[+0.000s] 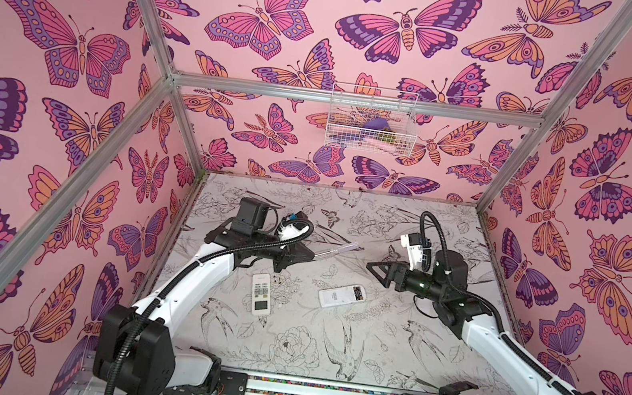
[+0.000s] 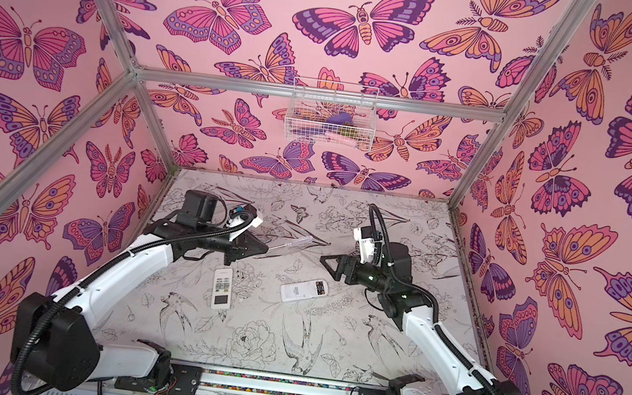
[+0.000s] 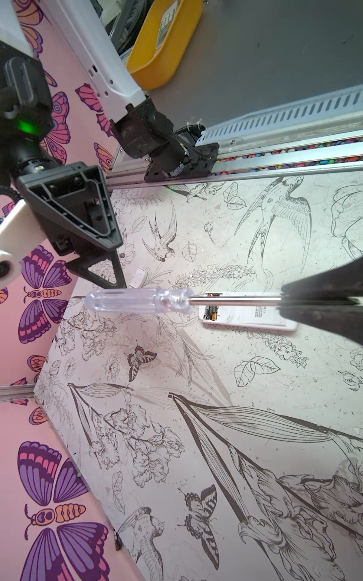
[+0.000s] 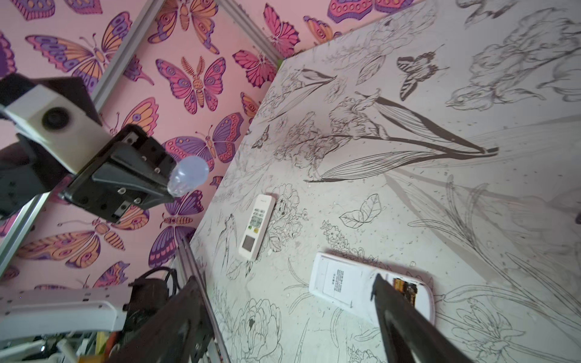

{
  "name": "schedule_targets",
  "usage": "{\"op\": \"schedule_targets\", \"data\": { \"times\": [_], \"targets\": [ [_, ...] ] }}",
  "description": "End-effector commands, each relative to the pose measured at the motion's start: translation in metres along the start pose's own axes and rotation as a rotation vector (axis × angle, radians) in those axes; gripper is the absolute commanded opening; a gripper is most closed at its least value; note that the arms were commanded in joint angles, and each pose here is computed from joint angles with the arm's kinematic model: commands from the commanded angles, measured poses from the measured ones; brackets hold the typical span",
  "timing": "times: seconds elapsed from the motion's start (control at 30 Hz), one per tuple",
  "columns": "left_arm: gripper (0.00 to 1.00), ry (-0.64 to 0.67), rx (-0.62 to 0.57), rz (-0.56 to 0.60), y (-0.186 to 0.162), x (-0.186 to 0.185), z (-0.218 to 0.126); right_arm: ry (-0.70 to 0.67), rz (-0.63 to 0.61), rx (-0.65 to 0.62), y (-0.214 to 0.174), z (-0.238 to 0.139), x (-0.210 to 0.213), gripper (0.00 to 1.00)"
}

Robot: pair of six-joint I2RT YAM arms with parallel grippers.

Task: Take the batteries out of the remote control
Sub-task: 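Hold the screwdriver upright with the left gripper while the right gripper rises toward it, then grasp the clear screwdriver handle with the right gripper above the left gripper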

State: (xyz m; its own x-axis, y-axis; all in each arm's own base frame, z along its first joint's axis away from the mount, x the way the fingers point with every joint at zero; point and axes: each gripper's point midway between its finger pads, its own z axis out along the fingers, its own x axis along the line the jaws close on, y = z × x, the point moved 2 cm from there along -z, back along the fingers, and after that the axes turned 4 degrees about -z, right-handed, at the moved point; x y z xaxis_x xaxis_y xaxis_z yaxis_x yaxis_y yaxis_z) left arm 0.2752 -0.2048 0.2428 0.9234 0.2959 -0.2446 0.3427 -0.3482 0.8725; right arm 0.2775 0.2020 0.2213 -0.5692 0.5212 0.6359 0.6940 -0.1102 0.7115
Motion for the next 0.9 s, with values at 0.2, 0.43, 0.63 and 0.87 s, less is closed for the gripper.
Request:
{"op": "schedule_targets", "data": {
  "times": [0.2,0.43,0.63,0.87],
  "targets": [
    [0.00,-0.106,-0.037,0.010,-0.005,-0.017,-0.005,0.268,-0.126,0.065,0.017,0.007,0.040,0.81],
    [0.00,-0.108,-0.027,0.026,-0.011,-0.016,-0.003,0.345,-0.125,0.079,0.023,0.013,0.048,0.75],
    [0.00,-0.143,-0.043,0.031,-0.008,-0.021,-0.003,0.401,-0.147,0.123,0.018,0.024,0.058,0.73],
    [0.00,-0.165,-0.051,0.033,-0.008,-0.024,-0.002,0.439,-0.167,0.176,0.011,0.046,0.070,0.65]
  ]
}}
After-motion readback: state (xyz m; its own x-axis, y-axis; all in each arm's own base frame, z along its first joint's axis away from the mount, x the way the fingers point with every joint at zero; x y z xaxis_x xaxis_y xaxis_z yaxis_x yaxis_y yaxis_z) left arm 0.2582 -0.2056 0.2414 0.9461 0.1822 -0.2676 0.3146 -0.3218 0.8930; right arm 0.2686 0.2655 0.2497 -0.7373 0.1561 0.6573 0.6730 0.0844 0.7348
